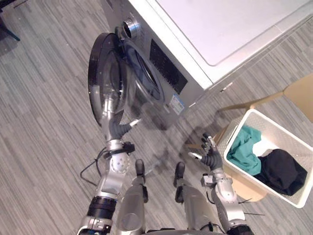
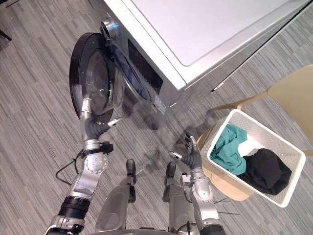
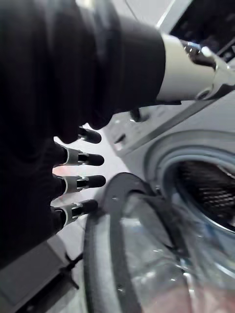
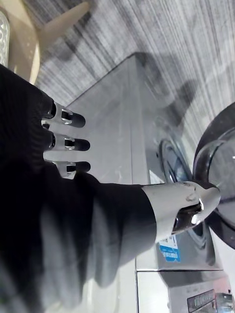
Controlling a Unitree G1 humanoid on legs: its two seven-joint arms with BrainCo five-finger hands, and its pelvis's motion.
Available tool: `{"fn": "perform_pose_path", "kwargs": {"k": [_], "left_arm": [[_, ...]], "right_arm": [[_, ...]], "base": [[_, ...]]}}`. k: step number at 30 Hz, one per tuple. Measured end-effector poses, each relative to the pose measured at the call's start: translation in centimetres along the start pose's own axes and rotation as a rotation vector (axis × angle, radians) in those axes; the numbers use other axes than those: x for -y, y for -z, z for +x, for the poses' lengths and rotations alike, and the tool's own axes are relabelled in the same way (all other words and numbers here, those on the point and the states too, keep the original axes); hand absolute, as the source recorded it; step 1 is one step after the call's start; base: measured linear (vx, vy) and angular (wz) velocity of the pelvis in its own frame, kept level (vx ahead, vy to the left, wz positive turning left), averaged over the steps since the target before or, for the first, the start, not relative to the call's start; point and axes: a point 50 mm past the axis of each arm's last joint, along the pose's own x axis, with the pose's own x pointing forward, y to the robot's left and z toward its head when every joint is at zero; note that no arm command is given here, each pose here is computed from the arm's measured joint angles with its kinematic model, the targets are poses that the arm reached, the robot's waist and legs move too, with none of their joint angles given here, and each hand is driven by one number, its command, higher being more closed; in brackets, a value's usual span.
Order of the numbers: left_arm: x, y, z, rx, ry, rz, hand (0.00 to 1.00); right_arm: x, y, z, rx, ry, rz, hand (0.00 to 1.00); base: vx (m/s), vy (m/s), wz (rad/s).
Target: Pick up the laundry basket with both hands and put the clothes into the washing machine.
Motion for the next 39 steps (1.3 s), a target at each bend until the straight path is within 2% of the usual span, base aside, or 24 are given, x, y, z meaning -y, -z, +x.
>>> {"fn": "perform_pose_path", "kwargs": {"k": [4,6,8,11,16,19,22,25,28,29,32,35,39], "left_arm": [[-1.5,1.7,3.5,-0.096,-0.026,0.109,0.0],[-3.8,2.9,5.2,-0.165,-0.082,0.16,0.0],[-7.4,3.8,7.1,-0.23,-0.168,0.211,0.0],[-10.6,3.9,8.4,-0.248,-0.232,0.246,0.0],[-14.1,4.9,8.3,-0.32,-0.34,0.2,0.0],[-14.9,6.8,6.9,-0.4,-0.371,0.188,0.0],[-13.9,9.5,4.1,-0.499,-0.334,0.18,0.0],[-10.8,11.3,0.7,-0.569,-0.261,0.124,0.0],[-6.5,12.6,-3.8,-0.63,-0.136,0.046,0.0],[-4.7,13.0,-5.8,-0.669,-0.082,0.008,0.0],[-1.8,14.2,-11.4,-0.802,0.032,-0.054,0.0],[-0.5,14.5,-14.6,-0.866,0.097,-0.101,0.0],[-1.2,15.8,-18.0,-0.956,0.164,-0.069,0.0]], "right_arm": [[0.3,-0.5,0.6,0.014,-0.004,-0.021,0.0],[0.4,-0.7,0.6,0.02,-0.001,-0.023,0.0],[0.5,-0.8,0.6,0.027,0.008,-0.025,0.0],[0.6,-1.2,0.5,0.042,0.007,-0.021,0.0],[0.8,-2.0,-0.1,0.083,-0.003,0.007,0.0],[0.9,-1.8,-0.5,0.074,-0.001,0.008,0.0],[1.0,-1.6,-0.7,0.067,0.001,0.008,0.0],[0.9,-1.8,-0.5,0.076,0.001,0.004,0.0],[1.0,-2.3,-0.1,0.1,0.014,-0.045,0.0],[1.2,-2.4,-0.1,0.102,0.028,-0.068,0.0],[1.4,-2.3,-0.1,0.104,0.048,-0.137,0.0],[1.6,-2.4,0.0,0.108,0.074,-0.179,0.0],[1.0,-2.4,0.0,0.112,0.075,-0.201,0.0]], "base": [[0.0,0.011,-0.21],[0.0,0.004,-0.19],[-0.03,-0.008,-0.25],[-0.04,-0.018,-0.16],[-0.01,-0.007,-0.03],[0.01,-0.001,0.02],[0.05,-0.003,0.0],[0.05,0.006,0.0],[0.06,0.028,-0.13],[0.05,0.027,-0.28],[0.08,0.037,-0.66],[0.04,0.039,-0.96],[0.08,-0.01,-1.24]]}}
